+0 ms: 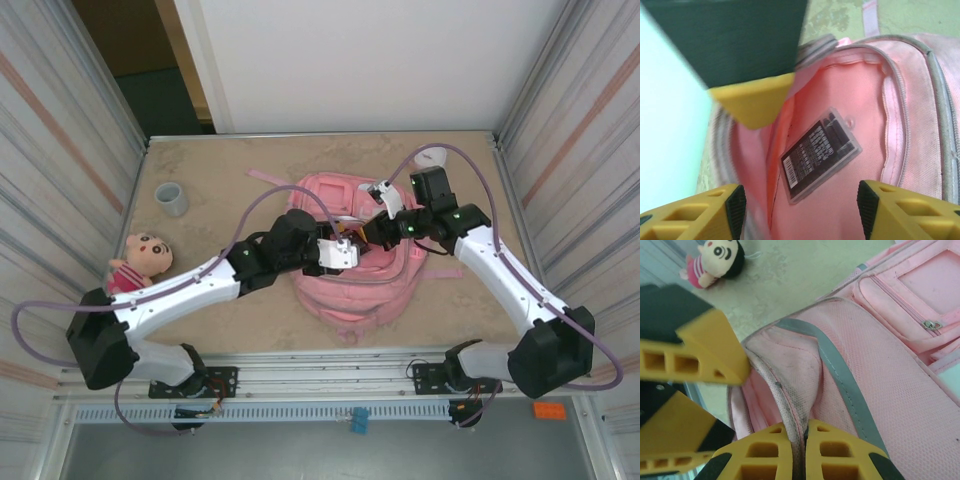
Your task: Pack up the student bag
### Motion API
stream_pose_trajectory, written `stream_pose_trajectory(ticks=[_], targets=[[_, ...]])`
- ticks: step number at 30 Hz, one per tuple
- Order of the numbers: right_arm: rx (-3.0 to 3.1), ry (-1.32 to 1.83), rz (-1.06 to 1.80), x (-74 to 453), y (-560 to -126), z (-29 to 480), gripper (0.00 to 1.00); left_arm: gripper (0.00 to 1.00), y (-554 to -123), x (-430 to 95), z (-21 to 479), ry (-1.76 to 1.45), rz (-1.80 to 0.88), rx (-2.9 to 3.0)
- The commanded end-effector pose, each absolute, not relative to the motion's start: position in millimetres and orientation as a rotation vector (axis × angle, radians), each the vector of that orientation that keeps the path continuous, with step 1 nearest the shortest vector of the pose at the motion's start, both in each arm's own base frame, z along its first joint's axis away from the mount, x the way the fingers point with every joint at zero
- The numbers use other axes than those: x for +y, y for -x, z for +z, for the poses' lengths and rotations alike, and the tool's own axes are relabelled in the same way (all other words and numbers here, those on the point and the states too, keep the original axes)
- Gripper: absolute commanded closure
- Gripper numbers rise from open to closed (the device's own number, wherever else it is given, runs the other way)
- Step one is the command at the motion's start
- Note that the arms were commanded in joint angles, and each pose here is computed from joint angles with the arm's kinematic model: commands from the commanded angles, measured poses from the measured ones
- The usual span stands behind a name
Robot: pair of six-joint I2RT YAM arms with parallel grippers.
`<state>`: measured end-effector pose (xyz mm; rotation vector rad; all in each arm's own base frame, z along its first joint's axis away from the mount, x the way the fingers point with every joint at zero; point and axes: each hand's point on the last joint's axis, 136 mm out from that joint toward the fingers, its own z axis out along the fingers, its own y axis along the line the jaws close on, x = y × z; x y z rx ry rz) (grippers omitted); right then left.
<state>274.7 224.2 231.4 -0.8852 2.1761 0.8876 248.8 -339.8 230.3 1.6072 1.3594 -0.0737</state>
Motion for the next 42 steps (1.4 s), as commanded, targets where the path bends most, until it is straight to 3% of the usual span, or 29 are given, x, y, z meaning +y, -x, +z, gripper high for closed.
stream_pose_trajectory(ticks=[1, 9, 15, 19, 25, 28, 31, 35, 42], targets=[[1.924, 1.108, 0.899, 234, -245, 266, 0.95, 0.34, -258, -322, 263, -1.346, -0.158, 1.478], [1.900, 1.527, 0.650, 224, -212, 197, 0.96, 0.29, -262, -269, 276, -0.917, -0.409, 1.697], [1.906, 1.778, 0.543, 216, -195, 141, 0.93, 0.28, -263, -238, 224, -0.782, -0.429, 1.862], [1.865, 1.991, 0.413, 210, -180, 108, 0.82, 0.25, -259, -227, 193, -0.789, -0.491, 1.960], [1.831, 1.929, 0.502, 218, -172, 136, 0.59, 0.24, -231, -232, 180, -1.039, -0.651, 1.945], [1.812, 1.851, 0.524, 215, -171, 170, 0.53, 0.25, -223, -228, 186, -1.174, -0.697, 1.849], [1.785, 1.828, 0.474, 208, -166, 192, 0.52, 0.26, -214, -226, 185, -1.346, -0.673, 1.732], [1.840, 1.927, 0.328, 192, -156, 182, 0.50, 0.27, -207, -227, 169, -1.579, -0.623, 1.652], [1.850, 1.845, 0.406, 208, -157, 181, 0.51, 0.27, -226, -239, 145, -1.718, -0.644, 1.641]])
